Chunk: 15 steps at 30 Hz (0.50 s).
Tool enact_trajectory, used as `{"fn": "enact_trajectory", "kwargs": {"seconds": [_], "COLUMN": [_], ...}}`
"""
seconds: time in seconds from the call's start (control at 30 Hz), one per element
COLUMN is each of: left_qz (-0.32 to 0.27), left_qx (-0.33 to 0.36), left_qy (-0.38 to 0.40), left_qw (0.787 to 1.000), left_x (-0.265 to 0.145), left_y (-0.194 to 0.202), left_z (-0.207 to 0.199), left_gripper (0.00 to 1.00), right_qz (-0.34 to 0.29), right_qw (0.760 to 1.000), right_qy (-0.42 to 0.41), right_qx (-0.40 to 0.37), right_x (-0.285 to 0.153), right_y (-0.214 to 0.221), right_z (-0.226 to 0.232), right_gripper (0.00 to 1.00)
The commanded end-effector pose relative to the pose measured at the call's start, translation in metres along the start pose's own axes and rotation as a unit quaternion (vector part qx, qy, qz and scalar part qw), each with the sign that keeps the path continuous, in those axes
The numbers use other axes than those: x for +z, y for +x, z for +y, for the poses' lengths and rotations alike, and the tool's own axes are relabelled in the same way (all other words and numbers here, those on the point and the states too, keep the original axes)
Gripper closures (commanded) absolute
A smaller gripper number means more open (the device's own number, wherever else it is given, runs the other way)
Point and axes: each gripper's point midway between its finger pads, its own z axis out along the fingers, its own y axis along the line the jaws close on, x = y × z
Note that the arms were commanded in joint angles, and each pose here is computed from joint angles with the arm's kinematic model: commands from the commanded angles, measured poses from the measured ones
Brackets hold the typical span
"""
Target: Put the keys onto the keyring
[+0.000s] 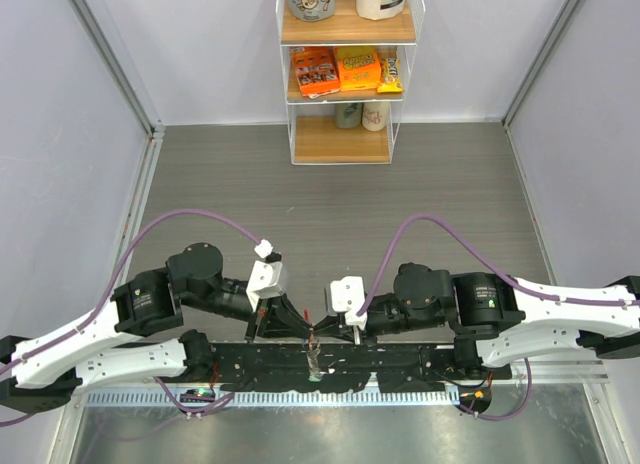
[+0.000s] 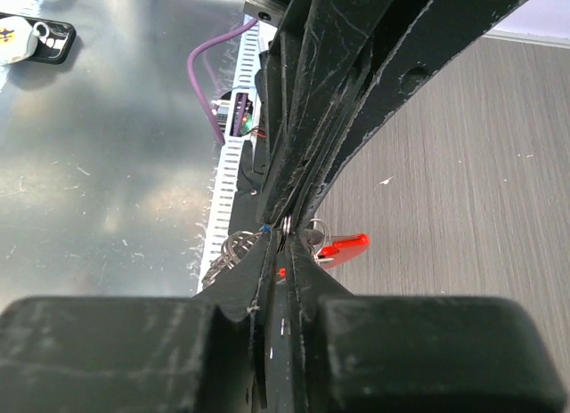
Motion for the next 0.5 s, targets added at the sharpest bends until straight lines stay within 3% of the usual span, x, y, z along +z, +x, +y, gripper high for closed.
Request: {"fn": "enact_trajectory", "kwargs": {"seconds": [0.0, 0.27, 0.3, 0.37, 0.47], "left_qz": [-0.032, -0.052, -0.064, -0.096, -0.14], "left_qx": [0.027, 0.031, 0.032, 0.037, 0.05], "left_qy": [0.013, -0.016, -0.027, -0.056, -0.08], "left_qw": [0.999, 0.998, 0.997, 0.993, 0.986], "left_x": [-0.005, -0.011, -0.014, -0.021, -0.032], "left_y": [-0.023, -0.032, -0.036, -0.046, -0.052], "left_z": [-0.009, -0.003, -0.001, 0.005, 0.009], "left_gripper": [1.0, 1.0, 0.96, 0.75, 0.68], "right_qz": [-0.032, -0.061, -0.07, -0.091, -0.117], "right_qw": [0.999, 0.998, 0.997, 0.996, 0.993], "right_qy": [0.0, -0.021, -0.016, -0.003, 0.009], "right_qx": [0.002, -0.011, -0.013, -0.012, -0.008], "right_x": [-0.005, -0.01, -0.014, -0.018, -0.02], "right_y": [-0.025, -0.03, -0.032, -0.037, -0.041], "right_z": [-0.001, 0.007, 0.005, 0.001, -0.002], "right_gripper": [0.94, 0.94, 0.94, 0.95, 0.95]}}
